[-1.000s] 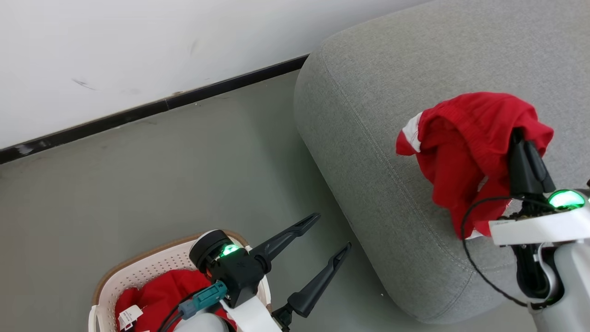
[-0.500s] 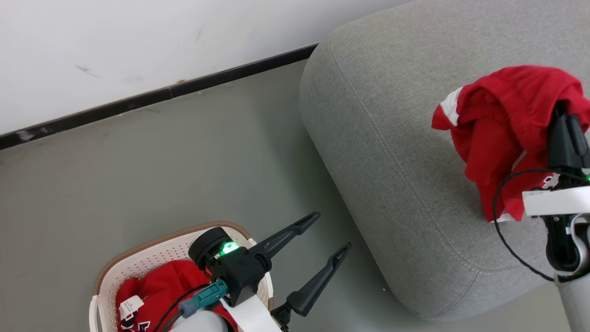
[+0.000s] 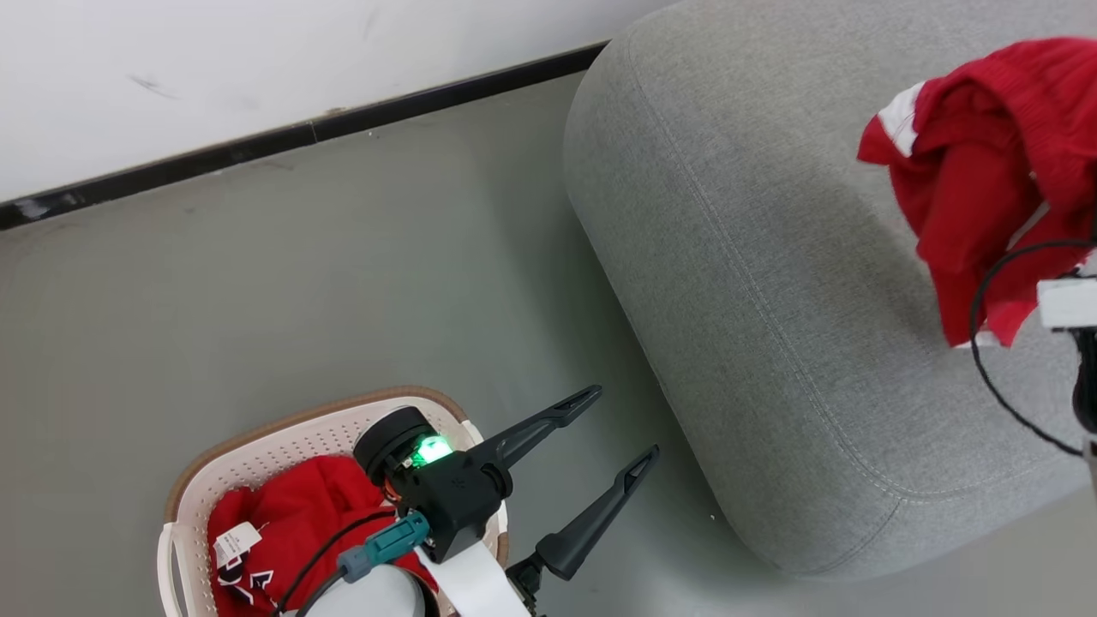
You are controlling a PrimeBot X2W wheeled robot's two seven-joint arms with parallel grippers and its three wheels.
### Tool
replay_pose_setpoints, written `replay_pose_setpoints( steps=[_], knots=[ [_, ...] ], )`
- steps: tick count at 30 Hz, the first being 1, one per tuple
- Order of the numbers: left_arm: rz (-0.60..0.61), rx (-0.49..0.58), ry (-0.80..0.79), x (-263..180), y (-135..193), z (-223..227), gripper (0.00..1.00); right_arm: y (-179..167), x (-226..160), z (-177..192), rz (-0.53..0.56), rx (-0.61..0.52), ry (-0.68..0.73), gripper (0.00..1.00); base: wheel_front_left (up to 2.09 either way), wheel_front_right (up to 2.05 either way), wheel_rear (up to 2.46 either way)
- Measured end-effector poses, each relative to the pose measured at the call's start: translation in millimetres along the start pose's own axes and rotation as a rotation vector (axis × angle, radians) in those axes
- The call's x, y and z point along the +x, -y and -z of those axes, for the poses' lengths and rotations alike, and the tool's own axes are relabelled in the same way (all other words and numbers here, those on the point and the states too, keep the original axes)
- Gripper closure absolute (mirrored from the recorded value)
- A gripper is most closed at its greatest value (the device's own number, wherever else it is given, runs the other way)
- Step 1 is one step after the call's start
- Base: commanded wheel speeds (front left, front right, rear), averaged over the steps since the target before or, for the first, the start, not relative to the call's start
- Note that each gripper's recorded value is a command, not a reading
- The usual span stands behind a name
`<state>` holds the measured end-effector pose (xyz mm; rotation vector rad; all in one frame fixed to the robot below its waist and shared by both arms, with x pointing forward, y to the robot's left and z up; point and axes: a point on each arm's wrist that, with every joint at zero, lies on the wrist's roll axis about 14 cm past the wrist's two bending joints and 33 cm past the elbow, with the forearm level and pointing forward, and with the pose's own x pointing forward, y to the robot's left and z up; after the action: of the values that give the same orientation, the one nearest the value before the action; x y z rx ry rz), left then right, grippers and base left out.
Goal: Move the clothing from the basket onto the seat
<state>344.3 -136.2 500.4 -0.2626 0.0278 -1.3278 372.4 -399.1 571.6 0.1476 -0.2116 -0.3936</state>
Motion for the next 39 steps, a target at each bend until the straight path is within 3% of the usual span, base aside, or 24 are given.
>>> replay_pose_setpoints(
  steps=[17,32,39],
  knots=[
    [0.023,-0.02,-0.001,1.1,-12.3,11.7,0.0,9.5,33.6,9.2,0.04,-0.008,-0.014,1.0,0.0,0.0,0.0],
    [0.041,-0.019,-0.001,1.4,-27.9,20.3,0.0,-5.9,75.4,14.4,0.011,-0.024,-0.002,1.0,0.0,0.0,0.0],
    [0.03,-0.029,-0.013,-0.5,-39.2,28.6,0.0,12.2,72.8,51.9,0.076,-0.035,-0.102,1.0,0.0,0.0,0.0]
  ],
)
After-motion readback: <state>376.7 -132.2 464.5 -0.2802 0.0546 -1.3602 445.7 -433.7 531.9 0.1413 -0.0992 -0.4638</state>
